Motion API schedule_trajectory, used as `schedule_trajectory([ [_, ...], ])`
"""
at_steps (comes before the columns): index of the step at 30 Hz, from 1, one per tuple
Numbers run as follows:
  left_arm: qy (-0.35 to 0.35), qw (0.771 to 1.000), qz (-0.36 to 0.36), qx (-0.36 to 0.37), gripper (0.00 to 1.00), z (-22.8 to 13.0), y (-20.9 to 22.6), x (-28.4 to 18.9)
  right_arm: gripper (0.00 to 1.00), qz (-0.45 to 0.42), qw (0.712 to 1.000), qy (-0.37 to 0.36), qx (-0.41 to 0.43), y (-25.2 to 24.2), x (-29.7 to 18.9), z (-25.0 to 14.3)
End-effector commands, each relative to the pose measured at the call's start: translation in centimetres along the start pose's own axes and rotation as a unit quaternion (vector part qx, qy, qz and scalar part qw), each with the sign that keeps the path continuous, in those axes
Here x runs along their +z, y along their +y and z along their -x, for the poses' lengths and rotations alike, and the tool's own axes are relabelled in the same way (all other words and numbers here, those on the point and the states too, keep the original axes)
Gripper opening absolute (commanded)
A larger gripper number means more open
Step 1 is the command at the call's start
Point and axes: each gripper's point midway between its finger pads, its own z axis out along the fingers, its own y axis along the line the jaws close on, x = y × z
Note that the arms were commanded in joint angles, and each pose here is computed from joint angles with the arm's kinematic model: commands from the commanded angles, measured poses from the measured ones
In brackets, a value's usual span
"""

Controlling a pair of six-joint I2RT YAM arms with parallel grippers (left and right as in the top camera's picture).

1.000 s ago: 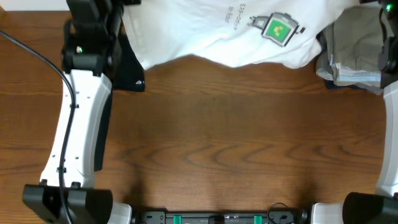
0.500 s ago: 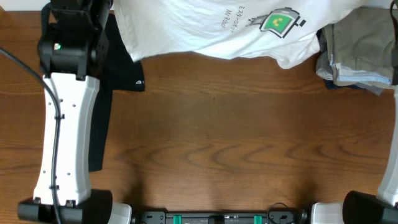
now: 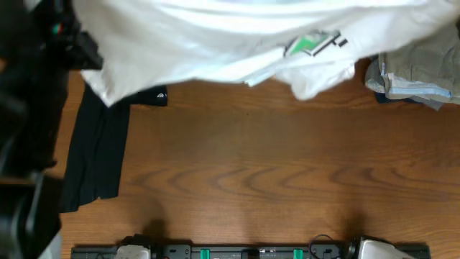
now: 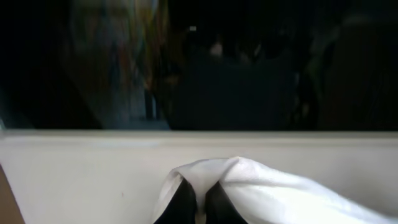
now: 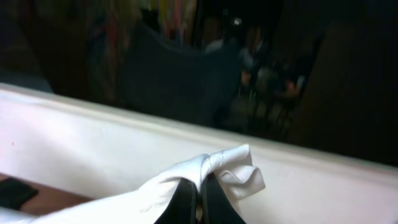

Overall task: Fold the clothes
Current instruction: 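Lower the T-shirt flat onto the table center with both grippers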

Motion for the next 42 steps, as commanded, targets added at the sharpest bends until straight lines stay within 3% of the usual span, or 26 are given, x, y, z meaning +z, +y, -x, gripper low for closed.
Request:
schedule_trajectory([
  [1, 0.026, 1.0, 0.007, 0.012, 0.06, -1.7, 0.3, 2.1, 0.01, -0.01, 1.0, 0.0, -0.016, -0.5, 0.1, 0.1],
  [10, 0.087, 0.996, 0.01, 0.013, 0.06, -7.4, 0.5, 10.2, 0.01, -0.005, 0.999, 0.046, 0.003, -2.9, 7.4, -5.1],
  [16, 0.056, 0.998, 0.035, 0.014, 0.06, -10.0, 2.0, 18.1, 0.01, -0.043, 0.999, 0.013, 0.022, -6.4, 13.4, -6.8],
  [21, -0.036, 0.998, 0.041, 0.013, 0.06, -9.0, 3.1, 22.8, 0.01, -0.034, 0.996, -0.077, 0.03, -7.3, 16.4, -4.8],
  [26, -0.077, 0.997, 0.022, 0.023, 0.06, -6.5, 2.3, 22.1, 0.01, -0.026, 0.993, -0.109, 0.026, -6.8, 15.6, -2.4],
  [29, -0.024, 0.999, 0.007, 0.024, 0.06, -8.5, 1.8, 21.6, 0.01, -0.016, 0.997, -0.061, 0.043, -6.4, 15.8, -4.5],
  [34, 0.142, 0.99, -0.012, 0.009, 0.06, -16.7, 1.4, 20.8, 0.01, -0.008, 0.991, 0.105, 0.084, -5.7, 16.7, -13.8],
  [42, 0.387, 0.922, 0.005, -0.01, 0.06, -28.2, 2.0, 15.4, 0.01, 0.011, 0.933, 0.326, 0.15, -3.9, 15.5, -27.0],
])
